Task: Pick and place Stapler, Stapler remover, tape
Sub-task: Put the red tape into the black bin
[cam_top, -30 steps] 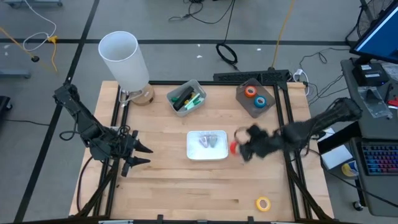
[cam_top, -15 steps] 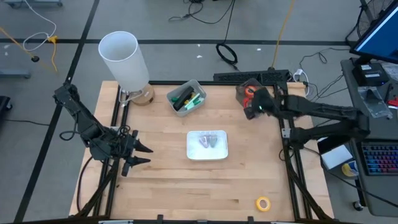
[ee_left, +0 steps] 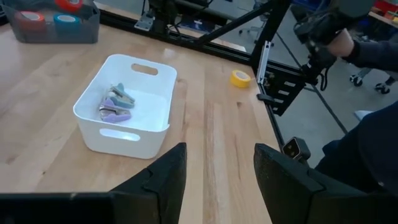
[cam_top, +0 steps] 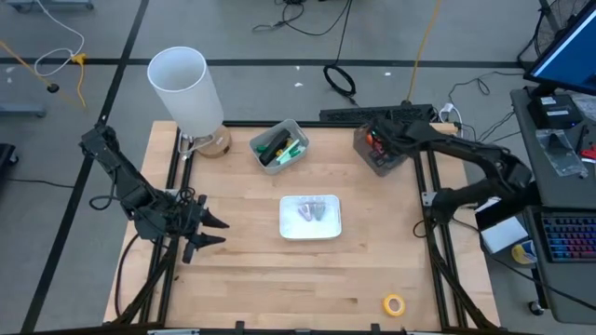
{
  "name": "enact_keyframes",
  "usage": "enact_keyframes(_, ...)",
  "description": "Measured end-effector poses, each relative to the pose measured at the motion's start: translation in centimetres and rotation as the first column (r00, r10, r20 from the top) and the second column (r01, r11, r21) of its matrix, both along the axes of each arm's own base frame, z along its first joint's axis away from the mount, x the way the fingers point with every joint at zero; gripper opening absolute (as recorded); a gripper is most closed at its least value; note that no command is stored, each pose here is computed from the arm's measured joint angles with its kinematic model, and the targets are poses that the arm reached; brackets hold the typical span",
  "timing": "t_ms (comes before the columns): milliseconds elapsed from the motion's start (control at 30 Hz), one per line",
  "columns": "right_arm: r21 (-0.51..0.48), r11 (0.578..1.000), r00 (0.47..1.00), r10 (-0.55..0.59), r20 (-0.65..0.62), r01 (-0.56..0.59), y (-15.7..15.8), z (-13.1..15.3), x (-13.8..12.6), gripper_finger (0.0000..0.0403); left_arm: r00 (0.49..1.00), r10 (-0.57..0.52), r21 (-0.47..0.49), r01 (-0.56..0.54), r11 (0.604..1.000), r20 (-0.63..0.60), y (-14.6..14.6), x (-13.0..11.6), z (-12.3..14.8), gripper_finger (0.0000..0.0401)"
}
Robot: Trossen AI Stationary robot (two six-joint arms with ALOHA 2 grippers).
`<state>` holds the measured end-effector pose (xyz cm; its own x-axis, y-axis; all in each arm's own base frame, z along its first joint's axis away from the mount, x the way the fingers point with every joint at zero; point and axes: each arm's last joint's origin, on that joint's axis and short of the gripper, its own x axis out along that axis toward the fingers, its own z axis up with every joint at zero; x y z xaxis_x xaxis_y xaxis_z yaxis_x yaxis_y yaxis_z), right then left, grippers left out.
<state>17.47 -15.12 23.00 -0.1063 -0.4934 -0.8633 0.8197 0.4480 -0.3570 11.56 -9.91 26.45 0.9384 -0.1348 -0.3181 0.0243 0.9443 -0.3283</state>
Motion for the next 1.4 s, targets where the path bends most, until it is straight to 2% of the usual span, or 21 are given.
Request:
enact_keyframes(267,0.067,0.996,0.992,0.065,-0.104,-0.059,-1.5,-1.4,-0.2,0.0040,0.999,0.040,-0.002,-0.040,0.999,0.000,0.5,0.4,0.0,0.0186)
enact_keyframes(367,0.113,0.987,0.989,0.123,-0.085,-0.113,-1.5,-1.6,-0.1,0.0037,0.998,0.056,0.001,-0.056,0.998,0.000,0.7,0.5,0.0,0.0186)
enact_keyframes(700,0.138,0.969,0.970,0.220,-0.101,-0.205,-1.5,-1.6,0.1,0.0040,0.995,0.099,0.001,-0.099,0.995,0.000,1.2,0.9,0.0,0.0186)
enact_keyframes(1067,0.231,0.939,0.939,0.296,-0.174,-0.254,-1.8,-3.7,1.0,0.0043,0.994,0.107,0.001,-0.107,0.994,-0.001,1.3,1.0,0.0,0.0186)
enact_keyframes(1167,0.219,0.938,0.937,0.308,-0.164,-0.269,-1.9,-3.6,1.1,0.0044,0.994,0.106,0.000,-0.106,0.994,-0.001,1.3,1.0,0.0,0.0186)
enact_keyframes(1400,0.260,0.901,0.927,0.373,-0.049,-0.349,-1.9,-3.7,1.6,0.0051,0.995,0.105,-0.001,-0.105,0.995,-0.001,1.3,1.0,0.0,0.0186)
